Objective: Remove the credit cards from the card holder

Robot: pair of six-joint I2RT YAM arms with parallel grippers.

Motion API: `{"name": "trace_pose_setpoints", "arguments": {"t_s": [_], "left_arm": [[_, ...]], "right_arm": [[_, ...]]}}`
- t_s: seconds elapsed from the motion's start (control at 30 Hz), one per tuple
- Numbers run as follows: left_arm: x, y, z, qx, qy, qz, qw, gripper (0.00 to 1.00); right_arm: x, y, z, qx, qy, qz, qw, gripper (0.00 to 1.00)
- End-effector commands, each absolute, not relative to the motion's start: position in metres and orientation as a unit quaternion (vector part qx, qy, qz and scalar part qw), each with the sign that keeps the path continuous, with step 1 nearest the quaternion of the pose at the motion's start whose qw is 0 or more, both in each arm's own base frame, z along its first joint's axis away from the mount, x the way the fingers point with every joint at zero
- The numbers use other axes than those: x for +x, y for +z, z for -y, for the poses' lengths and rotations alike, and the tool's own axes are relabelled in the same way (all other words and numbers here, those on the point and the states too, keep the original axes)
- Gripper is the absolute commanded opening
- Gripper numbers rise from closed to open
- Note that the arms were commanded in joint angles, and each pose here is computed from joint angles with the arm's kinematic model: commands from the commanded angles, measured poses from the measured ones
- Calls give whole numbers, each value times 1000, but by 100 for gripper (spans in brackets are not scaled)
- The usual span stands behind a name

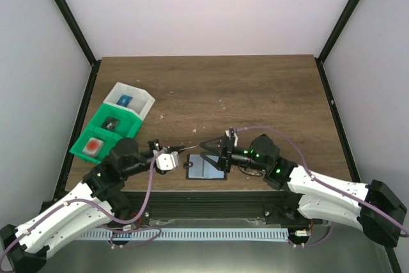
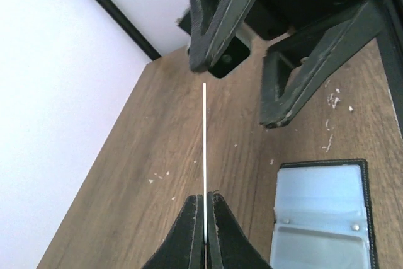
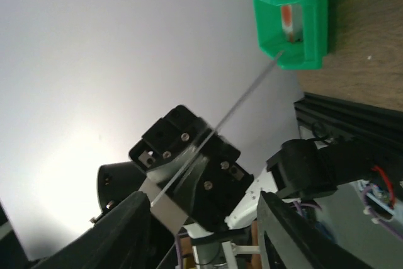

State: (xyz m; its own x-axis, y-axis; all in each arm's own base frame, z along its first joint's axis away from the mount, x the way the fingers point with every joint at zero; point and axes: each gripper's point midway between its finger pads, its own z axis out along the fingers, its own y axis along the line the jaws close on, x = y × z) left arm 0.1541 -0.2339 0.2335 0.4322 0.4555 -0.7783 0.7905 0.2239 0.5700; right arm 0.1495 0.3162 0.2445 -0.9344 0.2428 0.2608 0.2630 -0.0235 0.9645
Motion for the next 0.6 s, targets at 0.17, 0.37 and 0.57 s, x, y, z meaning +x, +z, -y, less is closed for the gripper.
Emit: {"name": "trace_pose_setpoints", "arguments": {"t_s": [0.17, 0.37, 0.57], "left_arm": [[176, 258, 229, 517, -156, -568, 621, 0], [228, 281, 202, 318, -183, -686, 628, 0], [274, 280, 161, 170, -191, -742, 620, 0]], "right_arm": [[152, 255, -301, -148, -710, 685, -65, 73], [147, 251, -296, -96, -700, 698, -115, 95], [141, 238, -280, -99, -683, 712, -131, 100]]}}
